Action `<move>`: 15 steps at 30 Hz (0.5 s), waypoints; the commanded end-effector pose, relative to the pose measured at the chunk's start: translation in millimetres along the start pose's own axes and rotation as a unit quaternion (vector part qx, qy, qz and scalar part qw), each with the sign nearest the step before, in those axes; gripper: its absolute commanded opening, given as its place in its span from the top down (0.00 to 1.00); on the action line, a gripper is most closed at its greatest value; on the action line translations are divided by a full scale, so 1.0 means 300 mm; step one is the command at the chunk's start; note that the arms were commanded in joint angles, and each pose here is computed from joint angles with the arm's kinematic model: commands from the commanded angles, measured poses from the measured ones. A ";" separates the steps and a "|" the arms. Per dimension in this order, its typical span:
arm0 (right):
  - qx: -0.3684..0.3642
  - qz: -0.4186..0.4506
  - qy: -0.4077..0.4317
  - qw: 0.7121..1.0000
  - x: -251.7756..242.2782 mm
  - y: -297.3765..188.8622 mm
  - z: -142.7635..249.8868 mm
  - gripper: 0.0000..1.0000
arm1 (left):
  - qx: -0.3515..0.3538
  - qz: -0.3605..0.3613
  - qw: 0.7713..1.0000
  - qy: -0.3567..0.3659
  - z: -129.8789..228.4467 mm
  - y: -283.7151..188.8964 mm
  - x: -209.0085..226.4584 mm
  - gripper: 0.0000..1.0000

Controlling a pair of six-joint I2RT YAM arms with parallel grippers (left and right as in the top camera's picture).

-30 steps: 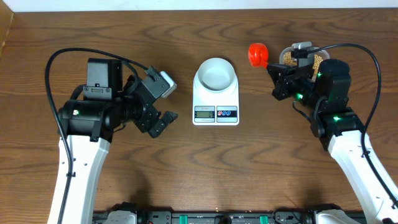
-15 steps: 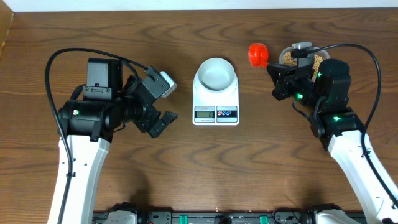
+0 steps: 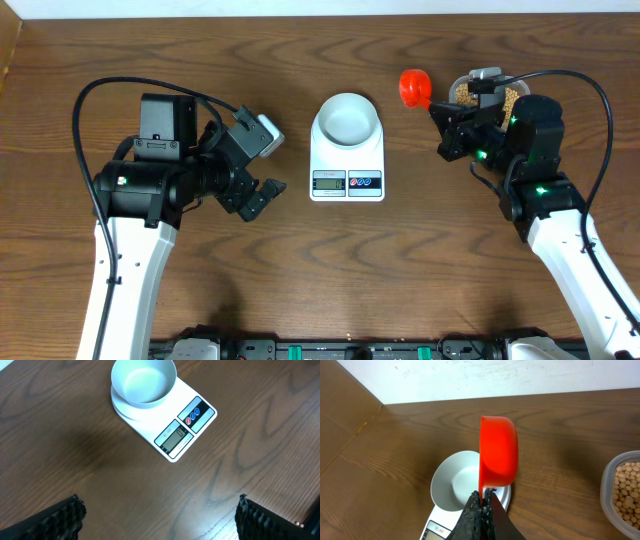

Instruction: Scoop item into bowl and weigh 50g on scale

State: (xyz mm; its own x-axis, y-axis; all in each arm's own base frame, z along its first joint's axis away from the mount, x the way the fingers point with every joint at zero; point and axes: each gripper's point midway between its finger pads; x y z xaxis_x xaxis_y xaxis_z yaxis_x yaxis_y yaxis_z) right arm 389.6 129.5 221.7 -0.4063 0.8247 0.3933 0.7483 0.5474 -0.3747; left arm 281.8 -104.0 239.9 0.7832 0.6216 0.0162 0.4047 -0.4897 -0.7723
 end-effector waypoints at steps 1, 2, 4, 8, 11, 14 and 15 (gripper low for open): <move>-0.008 -0.007 0.001 1.000 0.014 -0.008 -0.029 0.99 | -0.014 -0.002 1.000 0.009 -0.023 -0.024 -0.003 0.02; -0.008 -0.007 0.001 1.000 0.014 -0.008 -0.029 0.99 | -0.014 -0.002 1.000 0.009 -0.023 -0.024 -0.003 0.02; -0.008 -0.007 0.001 1.000 0.014 -0.008 -0.029 0.99 | -0.014 -0.002 1.000 0.009 -0.023 -0.024 -0.003 0.02; -0.006 -0.007 0.002 1.000 0.013 -0.008 -0.026 0.99 | -0.014 -0.002 1.000 0.009 -0.023 -0.024 -0.003 0.02; -0.004 -0.006 0.003 1.000 0.012 -0.008 -0.022 0.99 | -0.014 -0.002 1.000 0.009 -0.023 -0.024 -0.003 0.02; -0.004 -0.007 0.003 1.000 0.013 -0.008 -0.023 0.99 | -0.014 -0.002 1.000 0.009 -0.023 -0.024 -0.003 0.02; -0.004 -0.006 0.003 1.000 0.012 -0.008 -0.023 0.99 | -0.014 -0.002 1.000 0.009 -0.023 -0.024 -0.003 0.02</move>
State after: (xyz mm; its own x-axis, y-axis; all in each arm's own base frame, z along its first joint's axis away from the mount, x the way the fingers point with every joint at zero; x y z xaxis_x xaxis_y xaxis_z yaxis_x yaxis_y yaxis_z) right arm 388.8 129.4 219.9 -0.4029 0.8252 0.3959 0.7450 0.5469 -0.3818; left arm 281.8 -104.0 239.9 0.7832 0.6216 0.0162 0.4047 -0.4897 -0.7723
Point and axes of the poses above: each gripper's point midway between its finger pads, its own y axis out along the fingers, its own x axis along the line the jaws close on, z = x × y, and after that the axes turned 1 degree about y, right-handed
